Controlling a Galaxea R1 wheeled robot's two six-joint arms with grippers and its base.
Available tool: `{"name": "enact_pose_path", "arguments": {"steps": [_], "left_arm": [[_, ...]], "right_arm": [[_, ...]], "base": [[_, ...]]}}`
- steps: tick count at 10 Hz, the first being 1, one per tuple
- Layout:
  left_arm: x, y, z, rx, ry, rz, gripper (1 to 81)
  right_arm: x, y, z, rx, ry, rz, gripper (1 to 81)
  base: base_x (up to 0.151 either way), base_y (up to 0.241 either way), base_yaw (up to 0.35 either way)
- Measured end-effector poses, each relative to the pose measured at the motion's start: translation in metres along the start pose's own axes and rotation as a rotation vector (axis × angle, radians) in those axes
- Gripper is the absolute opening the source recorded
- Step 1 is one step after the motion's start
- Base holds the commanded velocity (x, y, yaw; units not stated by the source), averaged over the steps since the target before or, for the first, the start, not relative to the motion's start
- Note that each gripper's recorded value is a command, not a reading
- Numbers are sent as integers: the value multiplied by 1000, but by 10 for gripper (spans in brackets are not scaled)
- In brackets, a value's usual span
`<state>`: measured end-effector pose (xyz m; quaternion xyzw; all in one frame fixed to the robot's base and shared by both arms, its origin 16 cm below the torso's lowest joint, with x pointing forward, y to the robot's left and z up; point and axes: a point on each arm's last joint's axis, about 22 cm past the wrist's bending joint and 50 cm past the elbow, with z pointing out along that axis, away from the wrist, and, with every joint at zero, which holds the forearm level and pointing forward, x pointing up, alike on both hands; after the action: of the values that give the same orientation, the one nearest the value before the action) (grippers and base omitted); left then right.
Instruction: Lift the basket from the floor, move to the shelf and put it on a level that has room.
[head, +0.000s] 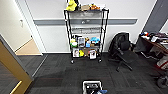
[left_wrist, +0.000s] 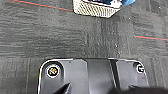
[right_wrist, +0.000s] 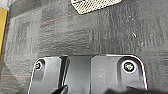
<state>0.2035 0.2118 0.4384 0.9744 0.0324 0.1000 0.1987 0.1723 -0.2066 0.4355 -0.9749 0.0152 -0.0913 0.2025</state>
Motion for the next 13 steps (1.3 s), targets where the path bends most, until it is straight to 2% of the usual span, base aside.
{"name": "enact_pose_path", "arguments": {"steps": [3, 11, 13], "left_arm": [[-12, -2, -1, 2, -18, -6, 811], [-14, -1, -1, 2, -19, -6, 811], [-1, 0, 1, 0, -5, -1, 811]], "right_arm": [[-13, 8, 0, -24, -19, 6, 811], [-10, 19, -1, -47, -16, 17, 811], [5, 18, 0, -46, 4, 13, 811]], "base": [[99, 0, 0], [99, 0, 0], [99, 0, 0]]}}
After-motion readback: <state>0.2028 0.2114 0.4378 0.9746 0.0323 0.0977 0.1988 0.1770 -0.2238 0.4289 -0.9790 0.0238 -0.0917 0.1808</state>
